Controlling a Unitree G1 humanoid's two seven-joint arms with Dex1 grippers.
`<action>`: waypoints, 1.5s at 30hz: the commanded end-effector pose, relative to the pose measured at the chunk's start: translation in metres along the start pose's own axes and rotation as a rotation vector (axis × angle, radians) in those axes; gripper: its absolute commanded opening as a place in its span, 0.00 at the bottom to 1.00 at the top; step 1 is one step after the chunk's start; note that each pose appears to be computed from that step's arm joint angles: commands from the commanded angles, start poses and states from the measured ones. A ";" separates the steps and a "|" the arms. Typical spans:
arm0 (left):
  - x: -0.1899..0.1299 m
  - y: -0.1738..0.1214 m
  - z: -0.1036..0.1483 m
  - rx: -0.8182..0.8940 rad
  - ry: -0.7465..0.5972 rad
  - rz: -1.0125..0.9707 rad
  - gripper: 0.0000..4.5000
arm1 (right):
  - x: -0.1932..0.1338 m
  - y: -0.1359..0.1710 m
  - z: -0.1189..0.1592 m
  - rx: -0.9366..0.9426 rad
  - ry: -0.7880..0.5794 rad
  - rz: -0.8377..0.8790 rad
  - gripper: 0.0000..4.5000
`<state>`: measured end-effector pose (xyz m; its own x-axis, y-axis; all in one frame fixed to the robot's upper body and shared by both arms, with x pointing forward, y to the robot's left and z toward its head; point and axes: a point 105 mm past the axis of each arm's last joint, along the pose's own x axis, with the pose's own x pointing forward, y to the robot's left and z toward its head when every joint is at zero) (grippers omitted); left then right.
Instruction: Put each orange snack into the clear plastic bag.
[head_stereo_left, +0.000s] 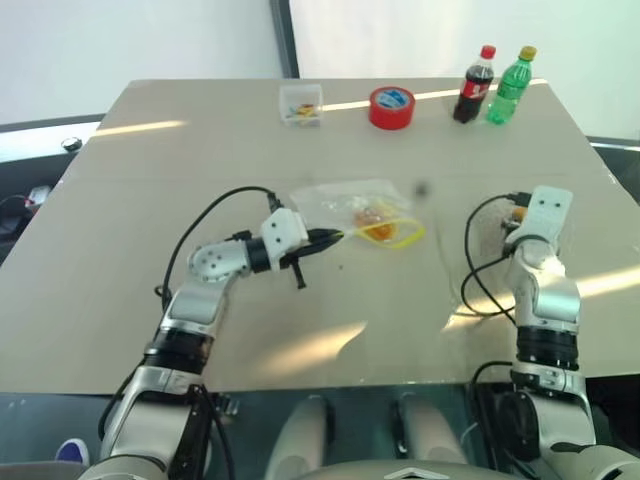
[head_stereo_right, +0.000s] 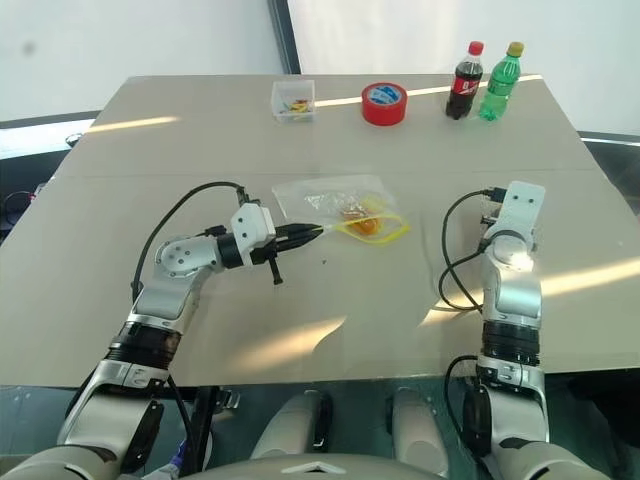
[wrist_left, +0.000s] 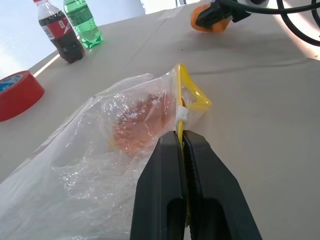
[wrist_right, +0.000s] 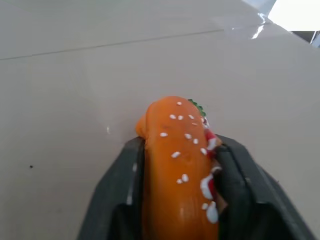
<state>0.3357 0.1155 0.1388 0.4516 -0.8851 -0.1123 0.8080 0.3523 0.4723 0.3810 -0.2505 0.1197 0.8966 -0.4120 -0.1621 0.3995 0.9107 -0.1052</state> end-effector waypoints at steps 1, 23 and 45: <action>0.000 0.004 0.014 0.038 -0.038 0.019 0.00 | -0.015 0.010 0.029 -0.087 -0.143 0.105 0.13; -0.003 0.011 0.025 -0.010 -0.068 0.059 0.00 | -0.132 0.126 0.016 -0.252 -0.135 1.042 0.13; -0.014 -0.017 0.017 0.035 -0.022 -0.119 0.00 | -0.128 0.176 0.014 -0.132 -0.205 1.216 0.13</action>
<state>0.3094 0.1173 0.1375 0.3422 -0.9231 -0.1756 0.8597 0.2321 0.4551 0.3494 -0.0527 0.1216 0.7511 0.6459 -0.1368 -0.6580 0.7494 -0.0739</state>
